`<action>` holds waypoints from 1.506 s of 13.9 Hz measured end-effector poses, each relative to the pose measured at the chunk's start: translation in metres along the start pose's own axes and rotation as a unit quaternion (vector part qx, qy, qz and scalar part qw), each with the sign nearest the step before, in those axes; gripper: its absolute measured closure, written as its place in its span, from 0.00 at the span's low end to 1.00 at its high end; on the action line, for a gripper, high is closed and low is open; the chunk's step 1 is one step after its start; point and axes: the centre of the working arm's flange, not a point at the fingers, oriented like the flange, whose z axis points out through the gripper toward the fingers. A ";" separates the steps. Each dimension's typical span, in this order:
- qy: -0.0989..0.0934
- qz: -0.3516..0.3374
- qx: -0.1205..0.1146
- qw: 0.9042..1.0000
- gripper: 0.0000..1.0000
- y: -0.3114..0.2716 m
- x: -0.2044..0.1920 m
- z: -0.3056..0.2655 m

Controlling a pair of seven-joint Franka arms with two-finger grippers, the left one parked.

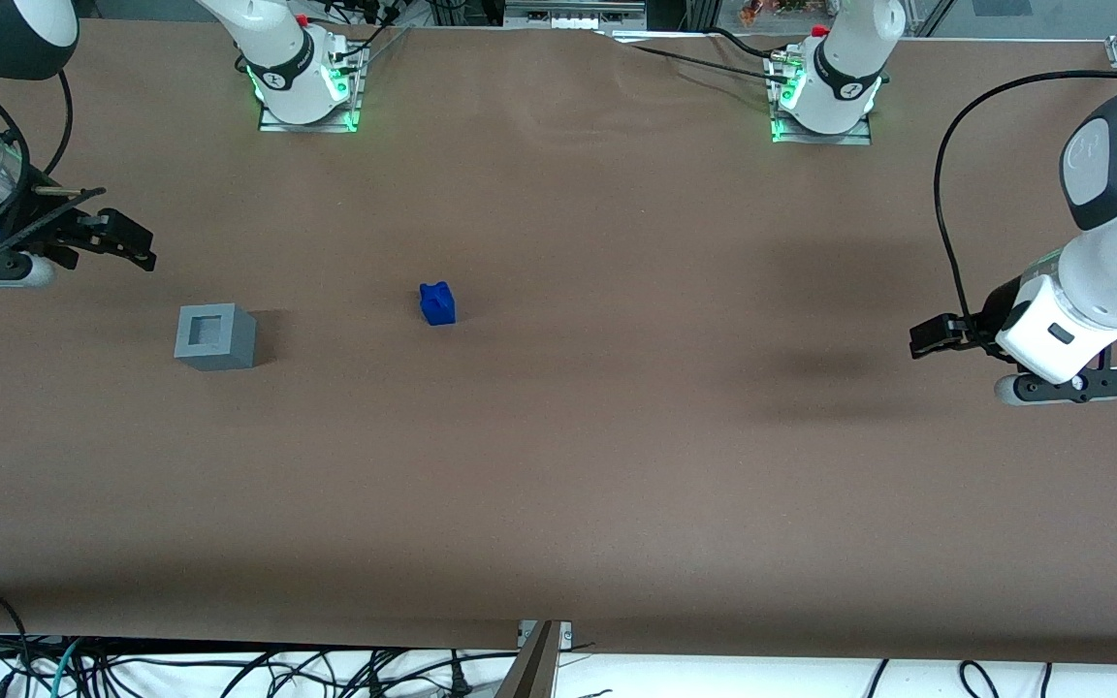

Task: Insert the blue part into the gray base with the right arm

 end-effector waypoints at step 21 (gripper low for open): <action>-0.014 -0.002 0.001 1.000 0.01 -0.003 -0.003 -0.001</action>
